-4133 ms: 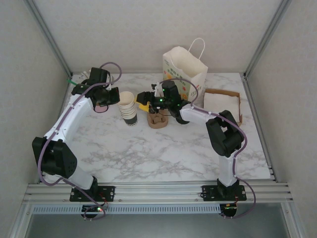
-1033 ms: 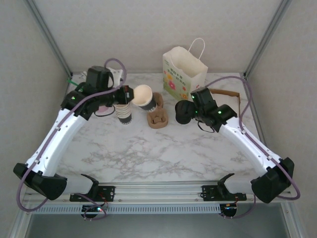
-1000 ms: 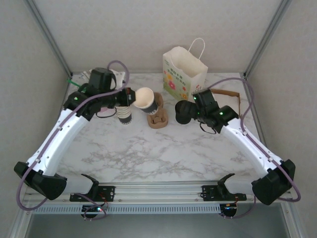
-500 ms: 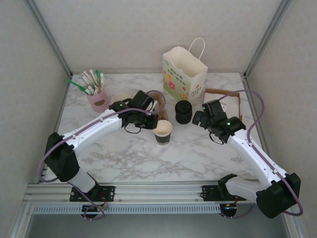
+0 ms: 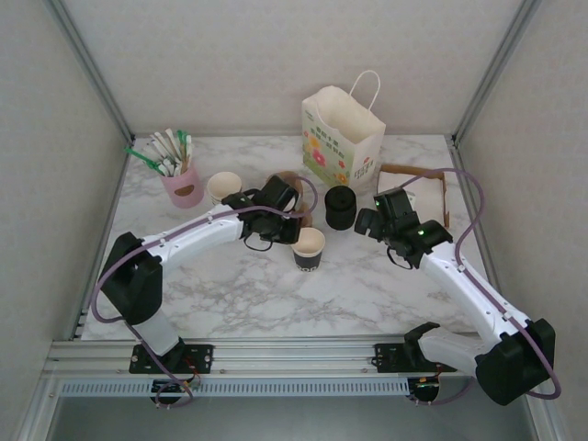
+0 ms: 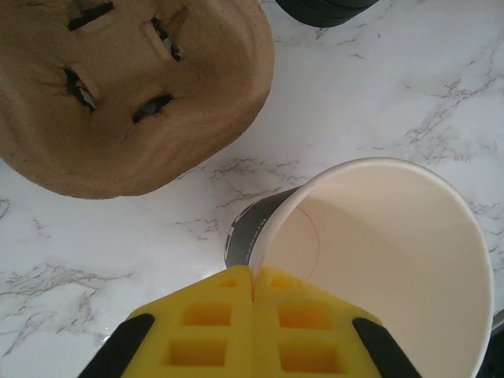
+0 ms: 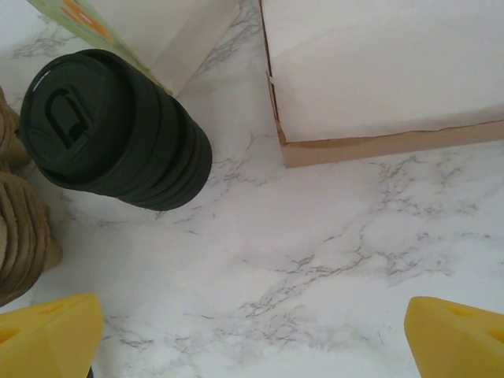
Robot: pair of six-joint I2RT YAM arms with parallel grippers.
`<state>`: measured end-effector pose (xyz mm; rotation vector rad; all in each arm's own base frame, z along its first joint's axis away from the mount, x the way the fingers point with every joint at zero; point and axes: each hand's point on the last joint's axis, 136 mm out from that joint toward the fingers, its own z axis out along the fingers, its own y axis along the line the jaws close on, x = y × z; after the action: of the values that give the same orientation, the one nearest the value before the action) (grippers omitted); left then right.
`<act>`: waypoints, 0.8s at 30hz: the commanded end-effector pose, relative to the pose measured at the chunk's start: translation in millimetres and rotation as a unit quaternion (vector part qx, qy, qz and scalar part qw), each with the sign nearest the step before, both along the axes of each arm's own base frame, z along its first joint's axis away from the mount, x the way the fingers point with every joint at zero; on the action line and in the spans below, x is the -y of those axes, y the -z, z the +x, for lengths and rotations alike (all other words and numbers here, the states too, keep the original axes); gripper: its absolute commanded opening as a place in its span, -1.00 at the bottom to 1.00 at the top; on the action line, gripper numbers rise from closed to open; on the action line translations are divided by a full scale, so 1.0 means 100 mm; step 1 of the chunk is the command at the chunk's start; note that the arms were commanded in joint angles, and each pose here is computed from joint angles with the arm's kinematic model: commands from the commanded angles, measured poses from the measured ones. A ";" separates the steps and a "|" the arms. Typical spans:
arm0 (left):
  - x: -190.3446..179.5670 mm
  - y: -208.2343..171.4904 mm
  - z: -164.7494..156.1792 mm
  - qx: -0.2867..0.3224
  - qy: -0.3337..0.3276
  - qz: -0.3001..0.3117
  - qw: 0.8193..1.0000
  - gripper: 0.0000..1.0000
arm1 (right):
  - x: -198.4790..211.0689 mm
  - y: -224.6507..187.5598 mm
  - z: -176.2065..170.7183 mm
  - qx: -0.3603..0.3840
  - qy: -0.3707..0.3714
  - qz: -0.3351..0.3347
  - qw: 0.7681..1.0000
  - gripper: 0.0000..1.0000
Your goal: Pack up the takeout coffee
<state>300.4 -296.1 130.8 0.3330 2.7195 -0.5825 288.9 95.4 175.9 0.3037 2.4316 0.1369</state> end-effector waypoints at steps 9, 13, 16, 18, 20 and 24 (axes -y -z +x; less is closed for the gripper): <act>0.05 -0.05 0.00 0.015 -0.001 -0.010 1.000 -0.33 | -0.11 0.07 0.04 -0.014 -0.036 -0.001 0.999 0.98; 0.01 -0.29 0.10 0.056 -0.005 -0.009 0.998 0.01 | -0.19 0.03 0.02 -0.027 -0.063 0.004 0.998 0.97; -0.01 -0.59 0.23 0.116 -0.013 -0.036 0.993 0.60 | -0.28 -0.03 0.03 -0.028 -0.092 0.011 0.995 0.98; -0.01 -0.77 0.34 0.159 -0.027 -0.059 0.985 0.96 | -0.35 -0.06 0.06 -0.027 -0.108 0.017 0.994 0.98; -0.04 -0.93 0.43 0.194 -0.045 -0.088 0.976 0.99 | -0.41 -0.11 0.12 -0.025 -0.118 0.019 0.992 0.98; -0.38 -1.02 0.48 0.252 -0.118 -0.135 0.951 0.99 | -0.54 -0.13 0.26 -0.035 -0.137 0.014 0.990 0.98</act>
<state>334.4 -280.1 216.3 0.2069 2.2774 -0.6928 307.3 138.9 182.4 0.0518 2.5218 0.2695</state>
